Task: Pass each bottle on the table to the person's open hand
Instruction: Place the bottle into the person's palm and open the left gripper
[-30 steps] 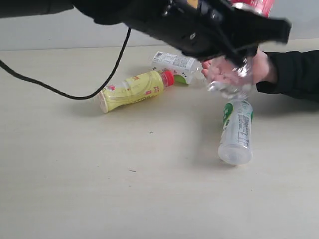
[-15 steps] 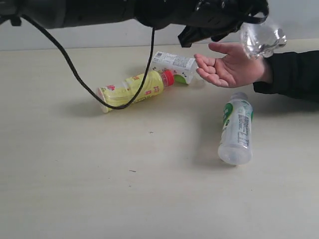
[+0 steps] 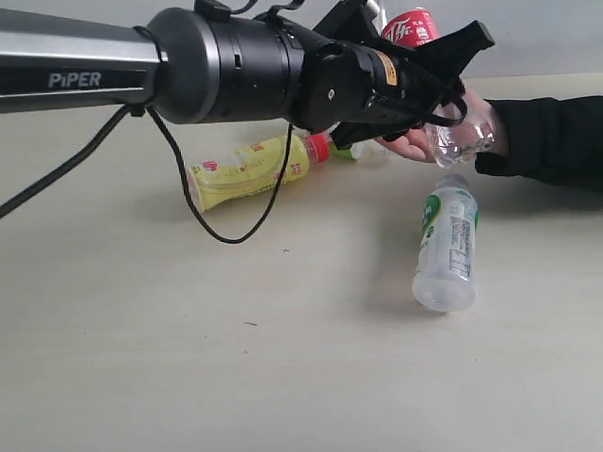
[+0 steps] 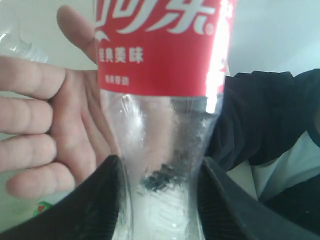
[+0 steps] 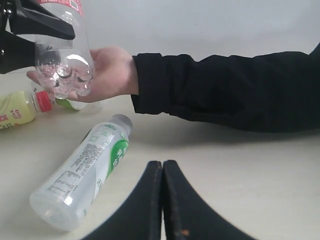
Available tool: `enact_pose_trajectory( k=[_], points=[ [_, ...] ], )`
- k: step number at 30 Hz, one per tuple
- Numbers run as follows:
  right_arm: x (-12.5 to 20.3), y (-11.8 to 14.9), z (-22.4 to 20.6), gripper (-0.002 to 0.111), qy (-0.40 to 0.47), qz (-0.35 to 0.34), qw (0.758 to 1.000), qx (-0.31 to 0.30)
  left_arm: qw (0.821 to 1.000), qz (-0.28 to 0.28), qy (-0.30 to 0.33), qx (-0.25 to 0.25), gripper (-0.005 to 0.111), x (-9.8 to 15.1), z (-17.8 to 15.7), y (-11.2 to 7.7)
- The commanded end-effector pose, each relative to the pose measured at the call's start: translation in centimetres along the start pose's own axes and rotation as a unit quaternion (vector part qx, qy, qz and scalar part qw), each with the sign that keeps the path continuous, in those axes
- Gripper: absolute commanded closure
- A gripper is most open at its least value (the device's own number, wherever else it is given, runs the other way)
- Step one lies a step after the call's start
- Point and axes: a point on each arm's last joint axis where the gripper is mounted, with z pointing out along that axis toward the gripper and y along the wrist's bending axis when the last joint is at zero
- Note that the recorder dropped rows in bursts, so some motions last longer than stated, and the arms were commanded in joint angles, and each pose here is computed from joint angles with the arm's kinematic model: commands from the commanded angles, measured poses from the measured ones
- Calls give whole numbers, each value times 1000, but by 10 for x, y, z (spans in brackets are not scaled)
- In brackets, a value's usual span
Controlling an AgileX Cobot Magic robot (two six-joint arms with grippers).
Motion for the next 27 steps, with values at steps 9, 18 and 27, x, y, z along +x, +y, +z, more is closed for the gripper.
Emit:
enact_pose_trajectory(
  k=[9, 18, 27],
  points=[
    [1, 0, 1, 108, -2, -2, 1000, 1, 1000, -17, -14, -4, 107, -9, 12, 17],
    [1, 0, 1, 108, -2, -2, 1000, 1, 1000, -16, -15, -4, 98, -10, 12, 17],
    [1, 0, 1, 108, -2, -2, 1000, 1, 1000, -19, -15, -4, 51, -10, 12, 17]
  ],
)
